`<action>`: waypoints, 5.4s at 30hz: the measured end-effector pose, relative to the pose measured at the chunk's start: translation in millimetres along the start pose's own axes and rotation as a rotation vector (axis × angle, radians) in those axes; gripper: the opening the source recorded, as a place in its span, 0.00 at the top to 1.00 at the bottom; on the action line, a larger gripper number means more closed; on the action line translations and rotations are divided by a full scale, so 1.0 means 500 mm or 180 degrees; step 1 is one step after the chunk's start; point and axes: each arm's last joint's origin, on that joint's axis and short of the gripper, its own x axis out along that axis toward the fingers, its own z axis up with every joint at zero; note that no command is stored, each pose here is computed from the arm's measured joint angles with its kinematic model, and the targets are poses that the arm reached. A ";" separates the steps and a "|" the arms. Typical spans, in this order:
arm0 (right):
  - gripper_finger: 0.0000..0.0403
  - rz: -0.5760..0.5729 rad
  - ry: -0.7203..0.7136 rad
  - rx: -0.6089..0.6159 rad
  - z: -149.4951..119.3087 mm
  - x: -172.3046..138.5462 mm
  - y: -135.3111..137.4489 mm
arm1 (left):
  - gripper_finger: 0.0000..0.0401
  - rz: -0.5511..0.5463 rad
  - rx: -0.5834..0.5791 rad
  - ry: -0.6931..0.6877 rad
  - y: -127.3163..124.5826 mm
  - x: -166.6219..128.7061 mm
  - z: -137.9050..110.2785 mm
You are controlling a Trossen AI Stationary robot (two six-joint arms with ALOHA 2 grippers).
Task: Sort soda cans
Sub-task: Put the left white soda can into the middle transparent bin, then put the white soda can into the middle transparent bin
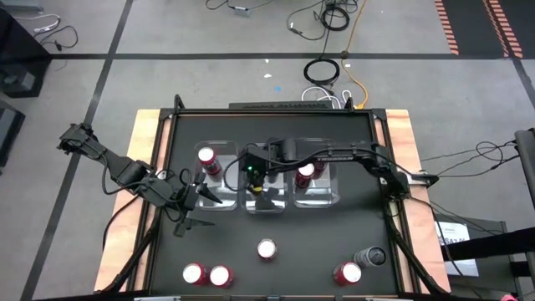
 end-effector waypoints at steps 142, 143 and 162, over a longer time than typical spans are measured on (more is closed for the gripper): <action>0.39 0.0510 -0.0171 0.1372 -0.173 -0.222 -0.081 | 0.21 0.1358 -0.0624 -0.0513 0.046 -0.002 0.023; 0.39 0.0507 -0.0140 0.1373 -0.168 -0.216 -0.084 | 0.21 0.1360 -0.0608 -0.0504 0.046 -0.002 0.023; 0.39 -0.0066 0.0768 0.0688 -0.024 -0.060 -0.045 | 0.21 0.1361 -0.0611 -0.0504 0.046 -0.002 0.023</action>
